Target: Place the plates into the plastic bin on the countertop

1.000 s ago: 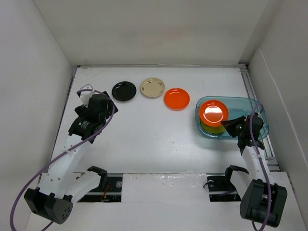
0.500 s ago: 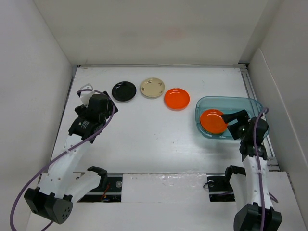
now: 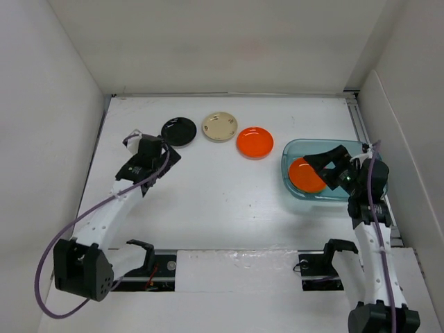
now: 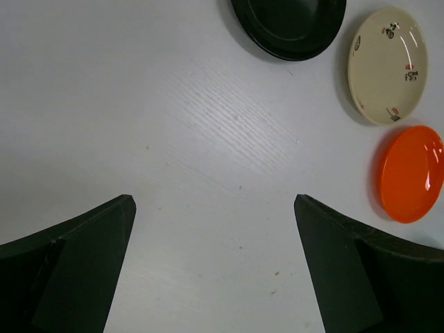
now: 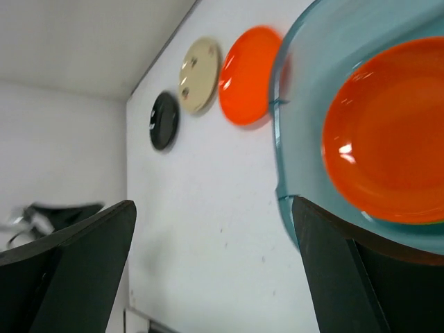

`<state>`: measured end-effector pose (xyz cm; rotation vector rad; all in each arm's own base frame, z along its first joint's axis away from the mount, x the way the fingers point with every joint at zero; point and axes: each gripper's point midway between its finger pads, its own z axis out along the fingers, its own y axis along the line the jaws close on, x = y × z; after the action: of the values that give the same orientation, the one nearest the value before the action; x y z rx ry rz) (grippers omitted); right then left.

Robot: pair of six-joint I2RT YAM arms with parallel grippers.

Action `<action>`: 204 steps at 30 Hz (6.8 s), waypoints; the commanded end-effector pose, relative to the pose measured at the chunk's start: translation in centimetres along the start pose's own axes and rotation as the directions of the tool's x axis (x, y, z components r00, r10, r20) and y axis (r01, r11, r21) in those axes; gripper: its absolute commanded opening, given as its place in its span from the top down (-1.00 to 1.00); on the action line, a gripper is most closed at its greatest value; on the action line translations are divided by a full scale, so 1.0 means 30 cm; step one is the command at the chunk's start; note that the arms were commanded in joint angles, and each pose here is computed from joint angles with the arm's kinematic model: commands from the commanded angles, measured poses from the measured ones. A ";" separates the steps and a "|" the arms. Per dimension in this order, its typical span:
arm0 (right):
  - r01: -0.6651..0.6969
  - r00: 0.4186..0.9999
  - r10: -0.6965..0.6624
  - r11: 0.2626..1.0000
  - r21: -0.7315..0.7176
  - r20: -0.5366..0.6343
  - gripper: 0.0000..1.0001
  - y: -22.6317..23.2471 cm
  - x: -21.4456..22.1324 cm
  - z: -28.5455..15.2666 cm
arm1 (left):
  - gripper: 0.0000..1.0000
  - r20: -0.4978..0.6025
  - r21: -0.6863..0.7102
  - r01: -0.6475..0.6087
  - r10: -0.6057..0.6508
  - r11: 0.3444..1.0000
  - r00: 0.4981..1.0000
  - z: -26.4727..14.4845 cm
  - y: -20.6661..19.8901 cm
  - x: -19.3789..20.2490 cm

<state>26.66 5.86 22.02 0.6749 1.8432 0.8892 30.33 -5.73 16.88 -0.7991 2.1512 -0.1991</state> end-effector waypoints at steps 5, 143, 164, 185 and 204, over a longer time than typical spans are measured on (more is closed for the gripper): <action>0.100 0.974 -0.155 0.949 -0.299 -0.164 -1.00 0.241 0.074 -0.040 | -0.99 -0.022 0.048 0.387 -0.386 0.921 0.922 0.250 -0.052 0.130; -0.102 0.975 0.028 0.937 0.334 0.220 -1.00 -0.171 -0.161 -0.002 | -0.98 -0.170 0.174 -0.090 0.120 0.981 0.978 0.439 -0.495 0.221; 0.059 0.998 -0.057 0.993 -0.099 0.028 -0.94 0.111 0.001 -0.105 | -0.51 -0.218 0.093 0.025 -0.004 0.995 0.976 0.813 -0.585 0.164; 0.173 0.980 -0.195 0.914 -0.366 -0.023 -0.89 0.286 0.037 -0.166 | 1.00 -0.010 0.220 0.041 -0.040 0.975 0.999 0.454 -0.626 -0.045; 0.198 0.957 -0.258 0.916 -0.348 -0.135 -0.78 0.321 0.051 0.125 | 1.00 -0.150 0.872 -0.072 0.405 0.484 0.902 -0.294 -0.934 0.317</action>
<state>28.72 13.03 25.35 0.2540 1.9195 1.1372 35.38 -31.92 23.62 -0.0368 2.1590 -1.0392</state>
